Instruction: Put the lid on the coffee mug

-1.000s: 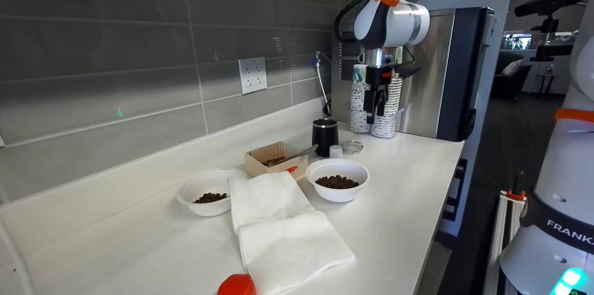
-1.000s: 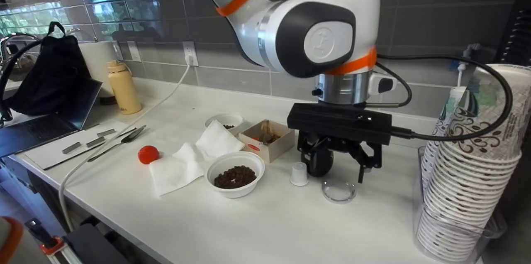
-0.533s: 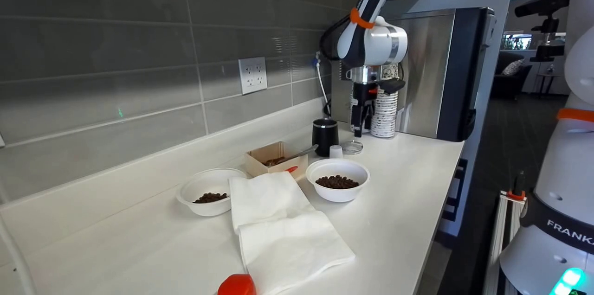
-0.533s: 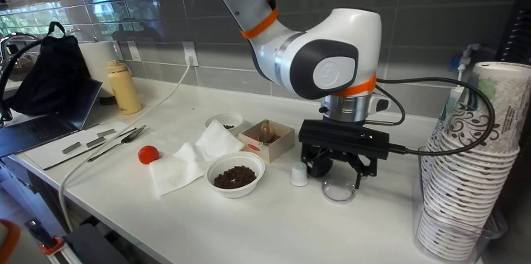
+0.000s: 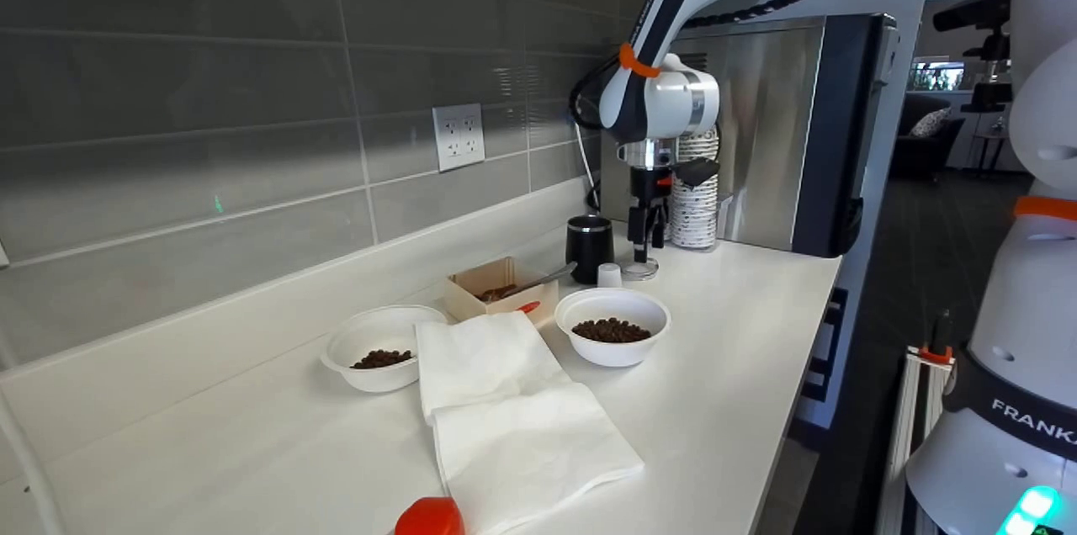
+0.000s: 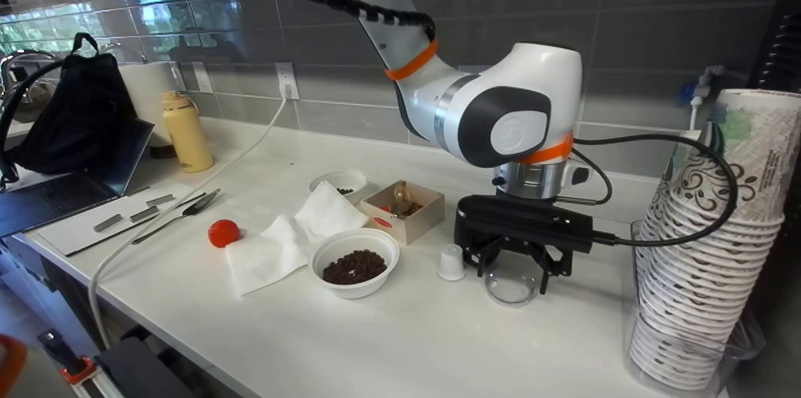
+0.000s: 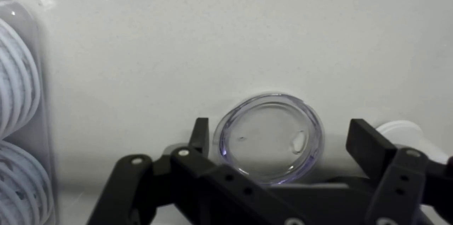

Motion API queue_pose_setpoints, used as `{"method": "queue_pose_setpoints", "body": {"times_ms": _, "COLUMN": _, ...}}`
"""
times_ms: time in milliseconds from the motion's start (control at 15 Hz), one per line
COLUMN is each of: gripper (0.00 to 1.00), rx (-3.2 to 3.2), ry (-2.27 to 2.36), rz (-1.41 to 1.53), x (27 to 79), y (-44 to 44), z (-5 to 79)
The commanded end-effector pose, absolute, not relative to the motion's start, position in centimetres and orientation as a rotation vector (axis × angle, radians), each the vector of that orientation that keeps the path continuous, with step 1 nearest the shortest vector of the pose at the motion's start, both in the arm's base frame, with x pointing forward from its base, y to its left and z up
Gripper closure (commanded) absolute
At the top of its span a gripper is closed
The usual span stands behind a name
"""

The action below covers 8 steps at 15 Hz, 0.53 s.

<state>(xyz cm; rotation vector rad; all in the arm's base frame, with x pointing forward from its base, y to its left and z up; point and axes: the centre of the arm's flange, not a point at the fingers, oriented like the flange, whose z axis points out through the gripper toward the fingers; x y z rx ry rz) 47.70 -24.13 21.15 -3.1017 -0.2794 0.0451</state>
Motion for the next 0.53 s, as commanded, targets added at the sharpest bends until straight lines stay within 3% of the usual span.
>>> {"method": "queue_pose_setpoints", "body": {"times_ms": 0, "gripper": 0.00, "rx": -3.079, "ry": -0.310, "rz": 0.084, "x": 49.2, "y": -24.4, "z": 19.9}}
{"method": "queue_pose_setpoints", "body": {"times_ms": 467, "gripper": 0.00, "rx": -3.084, "ry": -0.330, "rz": 0.130, "x": 49.5, "y": -23.7, "z": 18.1}}
